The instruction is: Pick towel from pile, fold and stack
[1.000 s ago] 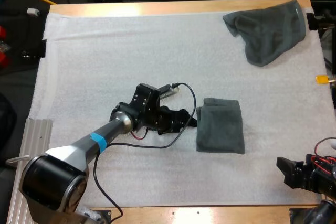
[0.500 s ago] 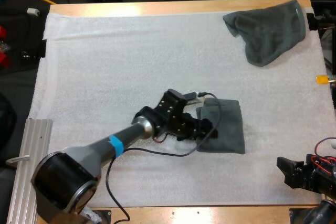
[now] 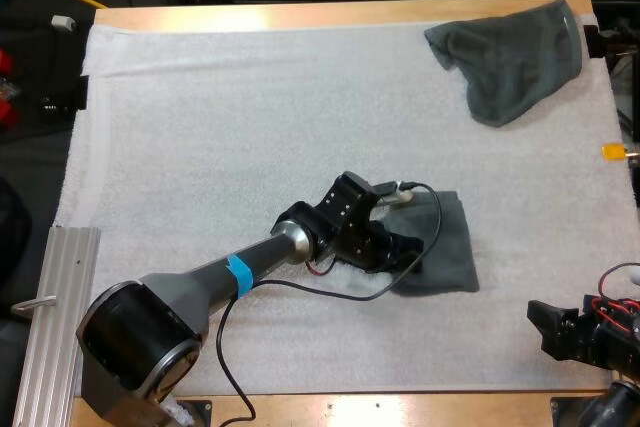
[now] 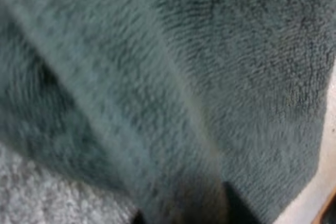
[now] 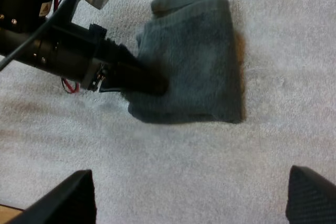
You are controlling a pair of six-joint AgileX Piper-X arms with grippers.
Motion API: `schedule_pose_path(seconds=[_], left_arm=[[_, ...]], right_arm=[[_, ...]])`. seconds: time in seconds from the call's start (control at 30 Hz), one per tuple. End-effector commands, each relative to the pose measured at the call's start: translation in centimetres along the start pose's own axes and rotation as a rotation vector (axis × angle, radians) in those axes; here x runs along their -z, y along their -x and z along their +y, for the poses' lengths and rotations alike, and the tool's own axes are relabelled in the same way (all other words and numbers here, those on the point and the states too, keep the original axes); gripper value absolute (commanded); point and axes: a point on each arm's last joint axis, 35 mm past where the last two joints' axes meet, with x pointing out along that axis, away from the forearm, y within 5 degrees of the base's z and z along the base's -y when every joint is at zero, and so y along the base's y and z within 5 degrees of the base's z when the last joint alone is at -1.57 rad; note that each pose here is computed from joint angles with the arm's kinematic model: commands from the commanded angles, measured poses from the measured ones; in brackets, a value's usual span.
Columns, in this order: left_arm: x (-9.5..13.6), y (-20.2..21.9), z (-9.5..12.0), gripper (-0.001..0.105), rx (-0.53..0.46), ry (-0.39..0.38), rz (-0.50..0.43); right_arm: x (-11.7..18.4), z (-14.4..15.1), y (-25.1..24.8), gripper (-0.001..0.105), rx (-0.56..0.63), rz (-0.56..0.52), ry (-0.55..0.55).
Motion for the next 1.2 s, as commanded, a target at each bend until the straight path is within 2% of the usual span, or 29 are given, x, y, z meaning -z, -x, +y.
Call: schedule_pose_path(seconds=[0.0, 0.23, 0.43, 0.57, 0.7, 0.8, 0.93, 1.0, 1.17], left_arm=[[0.0, 0.3, -0.1, 0.000, 0.000, -0.008, 0.014], [-0.4, 3.5, 1.5, 0.000, -0.080, -0.038, 0.003], [-1.1, 9.0, 3.7, 0.000, -0.184, -0.063, -0.078], [-1.2, 13.6, 6.1, 0.000, -0.266, -0.056, -0.128], [-0.7, 18.0, 9.3, 0.000, -0.406, 0.000, -0.167], [-0.2, 20.5, 11.3, 0.000, -0.468, 0.036, -0.182], [0.3, 23.3, 13.9, 0.000, -0.497, 0.134, -0.221], [0.7, 24.8, 15.5, 0.000, -0.492, 0.210, -0.254], [1.2, 26.4, 17.1, 0.000, -0.489, 0.281, -0.299]], right_arm=[[0.0, 0.0, 0.0, 0.071, 0.004, 0.001, 0.002], [0.0, 0.0, 0.0, 0.071, 0.004, 0.001, -0.003], [0.0, 0.0, 0.0, 0.071, 0.003, -0.001, -0.003], [0.0, 0.0, 0.0, 0.071, 0.003, -0.001, -0.003], [0.0, 0.0, 0.0, 0.071, 0.003, -0.001, -0.011], [-0.2, 0.2, 0.0, 0.071, -0.037, -0.009, -0.045], [-1.2, 0.9, 0.1, 0.071, -0.167, -0.065, -0.067], [-1.8, 1.3, 0.3, 0.071, -0.233, -0.111, -0.071], [-2.2, 1.6, 0.4, 0.071, -0.274, -0.140, -0.075]])
